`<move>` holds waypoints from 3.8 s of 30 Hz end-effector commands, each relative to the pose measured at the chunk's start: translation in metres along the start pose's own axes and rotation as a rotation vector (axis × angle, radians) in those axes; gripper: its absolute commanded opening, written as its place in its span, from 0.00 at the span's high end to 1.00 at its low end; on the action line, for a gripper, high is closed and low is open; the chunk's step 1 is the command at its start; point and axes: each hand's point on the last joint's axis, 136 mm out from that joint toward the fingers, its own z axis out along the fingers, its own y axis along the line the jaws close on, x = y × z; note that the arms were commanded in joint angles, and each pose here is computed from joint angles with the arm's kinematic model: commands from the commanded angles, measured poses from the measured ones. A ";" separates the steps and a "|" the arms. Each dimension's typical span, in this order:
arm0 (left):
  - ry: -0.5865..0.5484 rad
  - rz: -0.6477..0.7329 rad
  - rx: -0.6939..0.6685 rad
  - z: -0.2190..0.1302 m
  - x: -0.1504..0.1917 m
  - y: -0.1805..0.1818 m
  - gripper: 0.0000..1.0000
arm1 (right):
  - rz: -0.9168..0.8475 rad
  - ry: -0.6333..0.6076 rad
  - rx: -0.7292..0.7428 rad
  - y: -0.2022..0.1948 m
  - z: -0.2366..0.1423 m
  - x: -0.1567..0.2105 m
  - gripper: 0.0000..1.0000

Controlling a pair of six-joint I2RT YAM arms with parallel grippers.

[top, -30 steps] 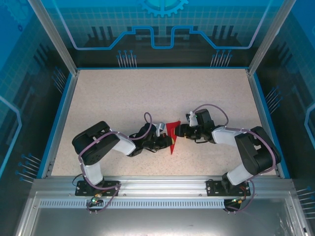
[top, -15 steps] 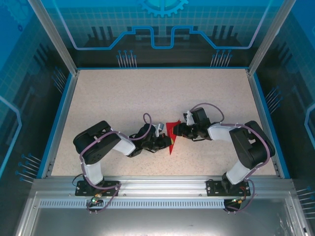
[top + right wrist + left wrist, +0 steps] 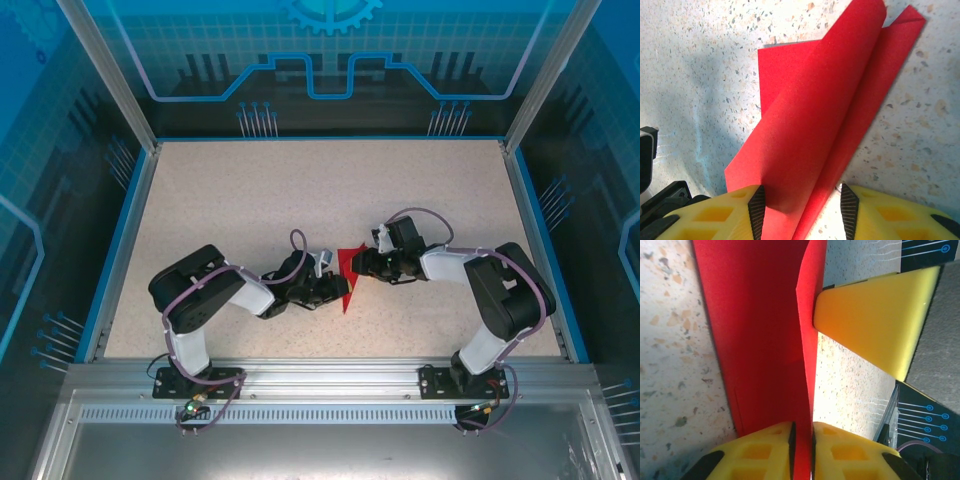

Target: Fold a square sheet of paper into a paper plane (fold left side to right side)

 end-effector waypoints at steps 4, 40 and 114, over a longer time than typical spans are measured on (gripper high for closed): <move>-0.025 0.015 0.025 -0.013 -0.014 -0.015 0.74 | 0.009 0.063 0.059 -0.018 0.019 0.018 0.53; -0.040 -0.020 -0.012 -0.004 -0.062 0.005 1.00 | -0.033 -0.033 -0.074 0.017 -0.016 -0.015 0.45; 0.023 -0.040 -0.091 0.012 -0.048 0.046 1.00 | -0.048 -0.073 0.022 0.025 -0.032 -0.048 0.14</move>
